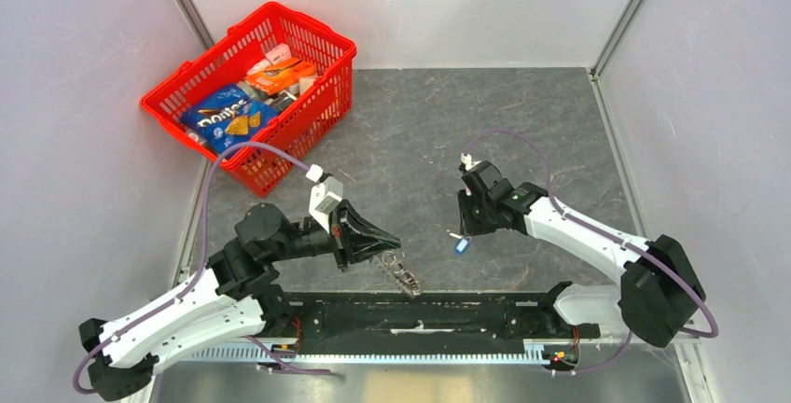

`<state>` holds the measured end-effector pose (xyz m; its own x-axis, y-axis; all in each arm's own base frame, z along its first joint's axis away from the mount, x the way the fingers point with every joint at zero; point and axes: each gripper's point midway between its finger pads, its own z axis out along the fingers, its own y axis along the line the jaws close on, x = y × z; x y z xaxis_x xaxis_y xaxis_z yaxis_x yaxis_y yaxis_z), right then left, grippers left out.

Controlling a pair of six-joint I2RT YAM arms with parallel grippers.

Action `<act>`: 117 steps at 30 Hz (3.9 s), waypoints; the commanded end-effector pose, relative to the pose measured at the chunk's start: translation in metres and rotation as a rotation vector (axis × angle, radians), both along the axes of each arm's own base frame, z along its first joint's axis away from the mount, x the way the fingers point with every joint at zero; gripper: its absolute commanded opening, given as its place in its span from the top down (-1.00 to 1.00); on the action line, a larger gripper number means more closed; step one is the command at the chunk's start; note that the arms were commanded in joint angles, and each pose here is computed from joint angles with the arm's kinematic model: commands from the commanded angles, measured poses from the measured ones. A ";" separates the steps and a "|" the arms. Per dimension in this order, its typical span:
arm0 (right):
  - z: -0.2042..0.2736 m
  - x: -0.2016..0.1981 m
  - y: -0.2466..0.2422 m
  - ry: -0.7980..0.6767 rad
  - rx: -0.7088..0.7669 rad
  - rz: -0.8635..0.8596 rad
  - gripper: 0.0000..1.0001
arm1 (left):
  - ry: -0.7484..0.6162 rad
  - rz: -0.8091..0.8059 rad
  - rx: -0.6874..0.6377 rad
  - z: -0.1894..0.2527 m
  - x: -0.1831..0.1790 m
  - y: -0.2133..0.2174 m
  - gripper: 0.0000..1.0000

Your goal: Put the keys on the keyring

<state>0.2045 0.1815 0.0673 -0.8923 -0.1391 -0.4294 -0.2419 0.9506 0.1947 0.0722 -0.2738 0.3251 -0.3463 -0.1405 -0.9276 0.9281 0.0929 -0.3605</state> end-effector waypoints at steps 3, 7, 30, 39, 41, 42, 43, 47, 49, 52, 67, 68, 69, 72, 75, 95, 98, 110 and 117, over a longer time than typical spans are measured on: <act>0.066 0.019 0.010 -0.171 0.100 0.001 0.05 | -0.056 0.012 -0.091 0.029 -0.001 0.005 0.95; 0.125 0.014 0.017 -0.265 0.208 0.056 -0.05 | -0.064 -0.006 -0.102 0.033 -0.006 0.007 0.96; 0.293 -0.090 0.090 -0.400 0.902 0.759 0.01 | -0.085 -0.053 -0.158 0.055 -0.019 0.014 0.95; 0.297 -0.100 0.101 -0.490 0.952 0.916 0.00 | -0.060 -0.035 -0.168 0.064 -0.013 0.009 0.96; 0.296 -0.103 0.104 -0.514 0.947 0.952 0.00 | -0.056 -0.030 -0.170 0.066 -0.011 0.008 0.96; 0.295 -0.105 0.105 -0.519 0.945 0.971 0.00 | -0.054 -0.026 -0.170 0.067 -0.010 0.008 0.96; 0.294 -0.107 0.107 -0.523 0.942 0.992 -0.01 | -0.051 -0.022 -0.171 0.068 -0.009 0.007 0.96; 0.288 -0.114 0.114 -0.559 0.917 1.052 -0.01 | -0.033 -0.002 -0.170 0.069 -0.004 0.005 0.95; 0.285 -0.119 0.118 -0.582 0.900 1.086 -0.01 | -0.024 0.013 -0.173 0.070 -0.001 0.004 0.96; 0.276 -0.119 0.124 -0.616 0.848 1.107 -0.01 | -0.016 0.031 -0.182 0.071 0.003 0.003 0.96; 0.279 -0.114 0.138 -0.762 0.841 1.073 0.08 | 0.007 0.062 -0.203 0.074 0.011 0.001 0.96; 0.281 -0.115 0.138 -0.768 0.849 1.072 0.09 | 0.007 0.064 -0.205 0.074 0.011 0.001 0.95; 0.282 -0.115 0.139 -0.774 0.856 1.070 0.09 | 0.009 0.067 -0.205 0.074 0.012 0.001 0.95; 0.287 -0.116 0.139 -0.789 0.870 1.069 0.09 | 0.008 0.068 -0.208 0.075 0.012 0.002 0.96; 0.292 -0.117 0.139 -0.803 0.886 1.070 0.10 | 0.009 0.068 -0.207 0.074 0.012 0.002 0.96; 0.291 -0.120 0.149 -0.779 0.925 1.079 0.26 | 0.003 0.088 -0.227 0.078 0.012 0.007 0.95; 0.291 -0.120 0.150 -0.782 0.926 1.076 0.31 | 0.003 0.088 -0.229 0.079 0.012 0.007 0.96; 0.292 -0.125 0.153 -0.778 0.940 1.103 1.00 | 0.002 0.097 -0.234 0.079 0.013 0.009 0.96; 0.308 -0.131 0.146 -0.811 0.972 1.098 1.00 | -0.003 0.088 -0.238 0.080 0.011 0.009 0.95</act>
<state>0.0845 0.3322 0.3527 -0.1103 0.0078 -0.9939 -0.9908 -0.0793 0.1093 0.0863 -0.2718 0.3694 -0.3618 -0.2880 -0.8866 0.9042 0.1232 -0.4090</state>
